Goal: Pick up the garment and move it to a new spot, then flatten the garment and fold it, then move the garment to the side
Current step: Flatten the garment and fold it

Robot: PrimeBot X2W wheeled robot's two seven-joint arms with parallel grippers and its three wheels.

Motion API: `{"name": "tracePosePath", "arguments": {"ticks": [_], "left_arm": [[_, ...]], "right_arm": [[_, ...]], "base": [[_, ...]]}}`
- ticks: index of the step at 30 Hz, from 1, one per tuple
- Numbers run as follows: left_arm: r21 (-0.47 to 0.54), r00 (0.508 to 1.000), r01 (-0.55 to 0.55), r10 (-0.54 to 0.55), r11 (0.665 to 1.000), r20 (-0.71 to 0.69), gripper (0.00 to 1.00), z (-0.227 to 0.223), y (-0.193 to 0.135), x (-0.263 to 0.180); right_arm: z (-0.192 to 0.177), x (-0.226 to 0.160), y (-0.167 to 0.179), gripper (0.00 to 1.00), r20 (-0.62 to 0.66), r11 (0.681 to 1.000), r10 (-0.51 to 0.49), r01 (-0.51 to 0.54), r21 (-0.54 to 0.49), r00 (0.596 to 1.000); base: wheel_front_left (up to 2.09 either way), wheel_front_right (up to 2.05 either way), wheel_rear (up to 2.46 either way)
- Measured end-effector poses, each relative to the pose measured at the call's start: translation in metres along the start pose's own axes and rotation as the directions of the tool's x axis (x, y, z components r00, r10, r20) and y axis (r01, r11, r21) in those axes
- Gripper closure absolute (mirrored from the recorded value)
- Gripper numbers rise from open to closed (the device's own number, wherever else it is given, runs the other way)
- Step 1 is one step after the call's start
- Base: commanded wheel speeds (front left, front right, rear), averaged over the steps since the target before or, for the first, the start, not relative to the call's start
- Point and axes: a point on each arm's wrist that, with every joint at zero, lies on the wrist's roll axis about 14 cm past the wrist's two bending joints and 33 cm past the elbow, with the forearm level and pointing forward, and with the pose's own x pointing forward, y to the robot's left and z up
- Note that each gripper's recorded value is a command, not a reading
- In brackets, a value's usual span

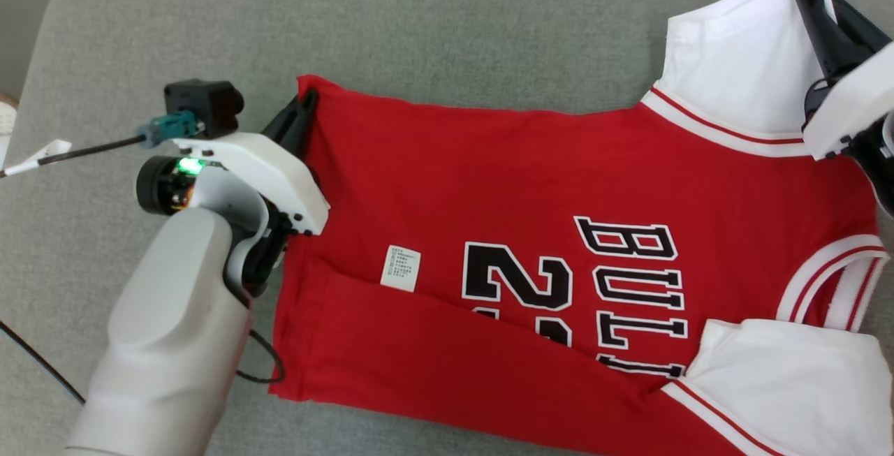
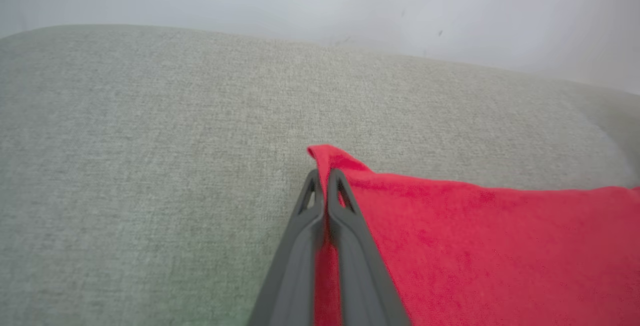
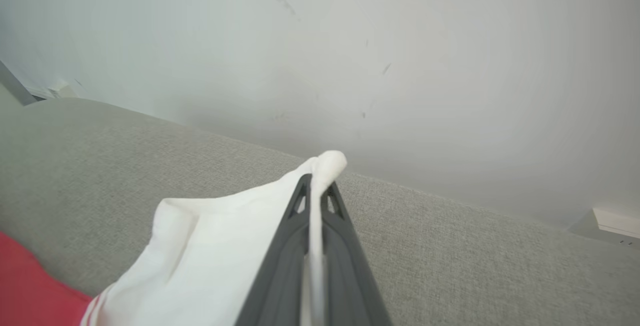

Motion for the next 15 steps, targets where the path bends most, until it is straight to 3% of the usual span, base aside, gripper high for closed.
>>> {"name": "tracePosePath", "arguments": {"ticks": [10,15], "left_arm": [[-0.024,0.987,0.008,-0.004,1.0,0.163,1.0,0.041,-0.009,-0.037],[-0.049,0.981,0.001,0.008,0.999,0.196,1.0,0.04,-0.012,-0.067]], "right_arm": [[0.049,-0.076,-0.001,1.0,0.283,0.999,-0.017,0.004,0.046,0.959],[0.033,-0.124,-0.001,1.0,0.302,0.996,-0.063,0.039,0.085,0.951]], "base": [[0.0,0.0,0.0],[0.0,0.0,0.0]]}}
